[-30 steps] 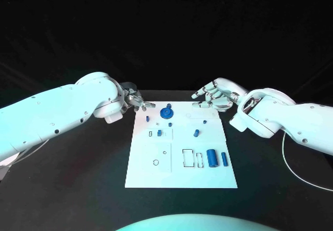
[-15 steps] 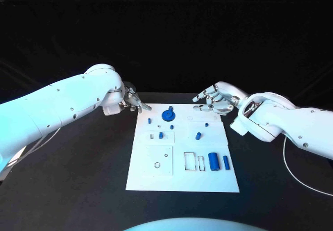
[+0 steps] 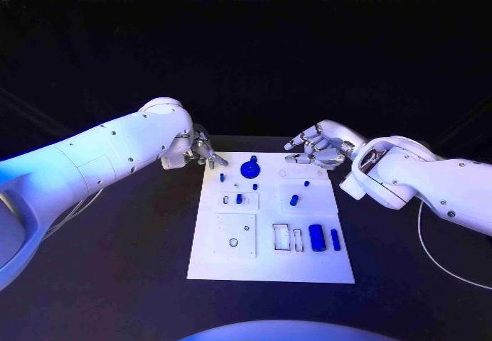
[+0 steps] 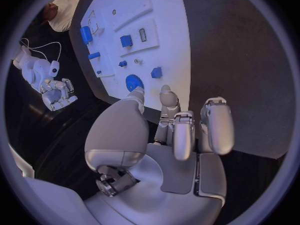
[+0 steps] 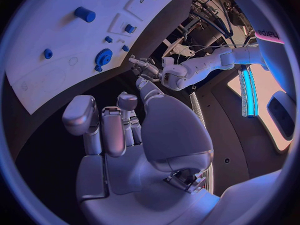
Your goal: Assemble the parts on the task board
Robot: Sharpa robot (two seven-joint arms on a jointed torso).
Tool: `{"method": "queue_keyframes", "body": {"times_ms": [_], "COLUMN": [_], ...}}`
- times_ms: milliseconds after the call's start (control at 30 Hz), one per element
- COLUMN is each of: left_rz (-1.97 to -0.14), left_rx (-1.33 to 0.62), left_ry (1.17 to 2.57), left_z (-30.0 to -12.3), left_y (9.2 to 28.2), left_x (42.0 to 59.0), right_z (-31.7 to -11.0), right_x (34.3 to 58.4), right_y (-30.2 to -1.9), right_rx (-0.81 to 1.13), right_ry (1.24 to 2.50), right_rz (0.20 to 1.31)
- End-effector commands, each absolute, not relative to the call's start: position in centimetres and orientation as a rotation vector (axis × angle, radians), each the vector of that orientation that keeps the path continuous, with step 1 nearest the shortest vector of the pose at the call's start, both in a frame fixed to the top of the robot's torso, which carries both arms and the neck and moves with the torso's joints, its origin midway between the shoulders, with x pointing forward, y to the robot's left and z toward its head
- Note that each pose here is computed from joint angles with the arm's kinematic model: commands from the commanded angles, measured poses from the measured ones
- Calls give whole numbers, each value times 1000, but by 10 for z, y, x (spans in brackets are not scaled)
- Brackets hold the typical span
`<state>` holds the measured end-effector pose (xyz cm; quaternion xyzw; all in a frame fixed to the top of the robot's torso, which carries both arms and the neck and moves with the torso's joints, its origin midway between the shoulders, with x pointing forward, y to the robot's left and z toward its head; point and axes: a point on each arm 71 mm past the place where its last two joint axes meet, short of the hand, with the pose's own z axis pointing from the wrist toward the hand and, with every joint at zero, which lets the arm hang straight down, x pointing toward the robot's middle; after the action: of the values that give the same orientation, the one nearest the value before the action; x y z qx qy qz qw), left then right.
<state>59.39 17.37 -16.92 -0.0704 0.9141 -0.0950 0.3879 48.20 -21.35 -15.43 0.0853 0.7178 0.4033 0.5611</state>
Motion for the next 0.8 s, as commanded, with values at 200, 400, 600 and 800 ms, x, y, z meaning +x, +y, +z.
{"method": "queue_keyframes", "body": {"times_ms": [200,400,600,800], "left_rz": [-307,-307,-303,-291], "left_rx": [-143,-139,-135,-135], "left_ry": [2363,2374,2385,2396], "left_z": [-176,-180,-183,-186], "left_y": [165,163,160,159], "left_x": [593,592,591,591], "right_z": [-155,-155,-155,-155], "right_x": [481,481,481,481], "right_y": [-211,-211,-210,-209], "right_rx": [190,189,188,187], "right_ry": [1698,1699,1700,1701], "right_rz": [961,962,964,965]}}
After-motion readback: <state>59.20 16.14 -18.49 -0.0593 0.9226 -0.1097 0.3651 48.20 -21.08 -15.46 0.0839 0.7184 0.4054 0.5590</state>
